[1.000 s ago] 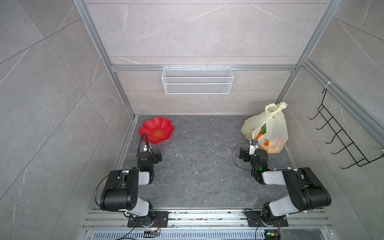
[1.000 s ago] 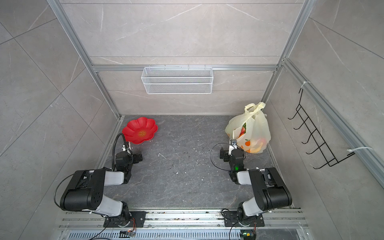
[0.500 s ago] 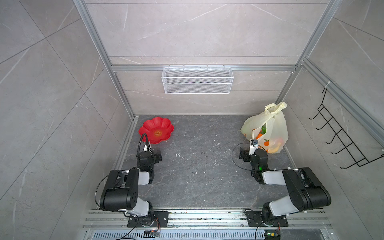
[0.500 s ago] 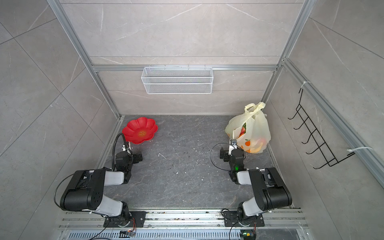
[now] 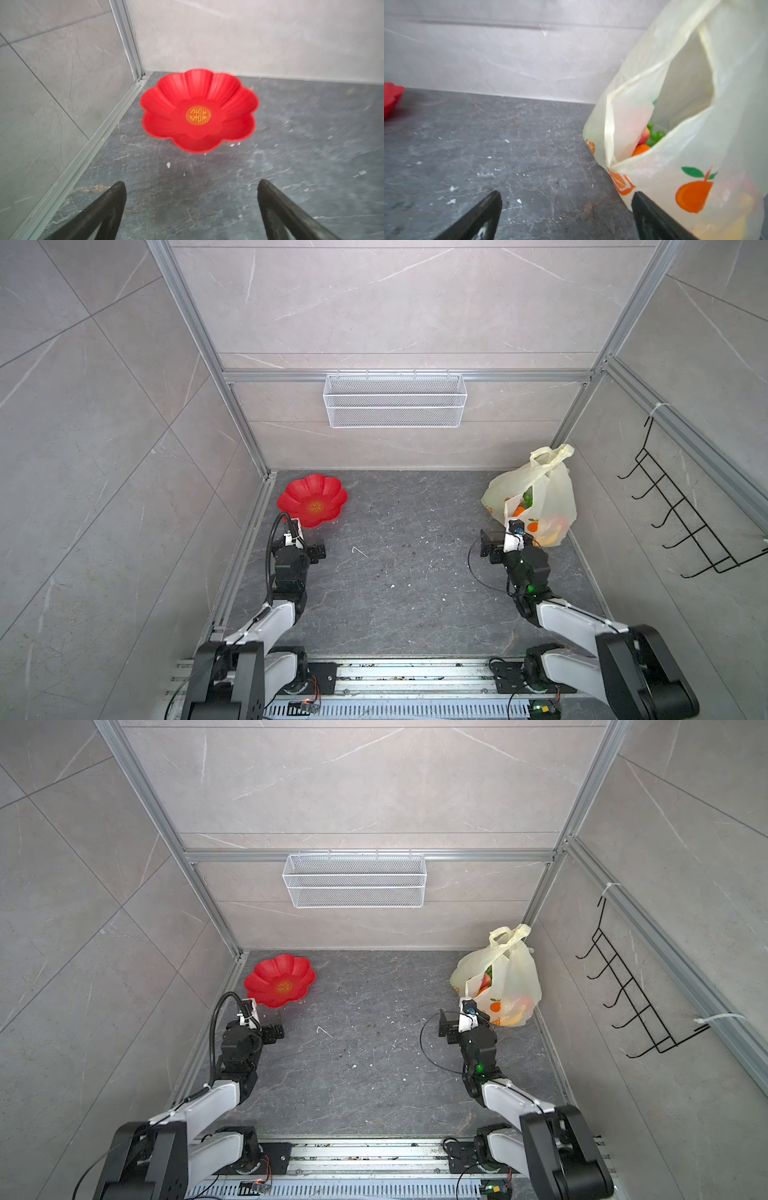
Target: Take the fake fruits out of the plastic bag
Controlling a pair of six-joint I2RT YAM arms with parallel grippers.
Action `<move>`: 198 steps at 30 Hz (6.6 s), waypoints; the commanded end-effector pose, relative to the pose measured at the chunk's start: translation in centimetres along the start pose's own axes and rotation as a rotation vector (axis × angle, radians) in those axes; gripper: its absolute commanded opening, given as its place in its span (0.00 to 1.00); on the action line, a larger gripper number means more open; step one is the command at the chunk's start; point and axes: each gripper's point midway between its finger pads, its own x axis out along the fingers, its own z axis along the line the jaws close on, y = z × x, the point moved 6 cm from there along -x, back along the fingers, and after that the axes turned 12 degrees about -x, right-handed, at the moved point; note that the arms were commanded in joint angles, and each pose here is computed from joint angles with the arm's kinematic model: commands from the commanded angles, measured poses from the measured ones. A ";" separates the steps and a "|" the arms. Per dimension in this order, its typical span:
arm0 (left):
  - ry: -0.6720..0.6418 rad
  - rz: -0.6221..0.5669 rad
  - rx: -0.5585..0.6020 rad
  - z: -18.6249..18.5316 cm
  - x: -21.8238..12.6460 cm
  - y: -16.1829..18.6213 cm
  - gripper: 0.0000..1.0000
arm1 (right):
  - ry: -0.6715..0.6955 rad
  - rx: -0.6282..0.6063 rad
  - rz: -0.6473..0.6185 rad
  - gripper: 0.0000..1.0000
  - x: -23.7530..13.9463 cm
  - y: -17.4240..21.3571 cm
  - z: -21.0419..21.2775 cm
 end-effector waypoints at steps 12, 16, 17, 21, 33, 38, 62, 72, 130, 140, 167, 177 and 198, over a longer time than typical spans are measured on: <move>-0.437 0.191 -0.637 3.5 -6.6 -0.5 1.00 | 0.225 0.426 0.266 1.00 -4.0 -10.8 -5.5; -0.181 0.273 -0.578 1.2 -5.4 1.1 1.00 | 0.297 0.387 0.392 1.00 -2.0 -10.9 -6.1; -0.156 0.296 -0.559 0.9 -5.4 1.4 1.00 | 0.318 0.378 0.381 1.00 -1.6 -11.2 -6.4; -0.118 0.362 -0.486 0.6 -5.6 2.4 1.00 | 0.424 0.346 0.389 1.00 0.1 -12.1 -7.7; -0.029 0.368 -0.508 -0.1 -5.9 3.3 1.00 | 0.606 0.240 0.479 1.00 5.3 -11.3 -9.2; -0.024 0.366 -0.511 -0.1 -5.8 3.3 1.00 | 0.644 0.210 0.457 1.00 5.8 -10.8 -9.7; -0.029 0.356 -0.517 0.1 -5.9 3.6 1.00 | 0.637 0.217 0.492 0.69 8.4 -2.8 -7.6; -0.046 0.354 -0.517 0.3 -5.9 3.8 1.00 | 0.550 0.259 0.459 0.00 7.3 -3.6 -7.0; 0.695 0.440 0.290 -25.2 -16.8 -7.5 0.98 | -0.330 0.081 0.345 0.73 -14.3 -6.6 12.8; 0.447 0.248 0.574 -30.2 -15.1 -6.7 0.99 | -0.307 0.097 0.334 0.75 -14.3 -5.9 12.3; 0.504 0.243 0.198 -28.2 -12.9 -10.5 0.69 | -0.450 0.216 0.235 0.93 -10.3 -13.4 22.9; 0.482 0.235 0.159 -27.5 -12.7 -10.3 0.69 | -0.193 0.148 0.405 0.88 -7.0 -11.8 22.5; 0.185 0.495 -0.397 -16.8 -3.3 -8.0 0.33 | -0.150 0.220 0.444 0.00 -8.1 -9.2 14.5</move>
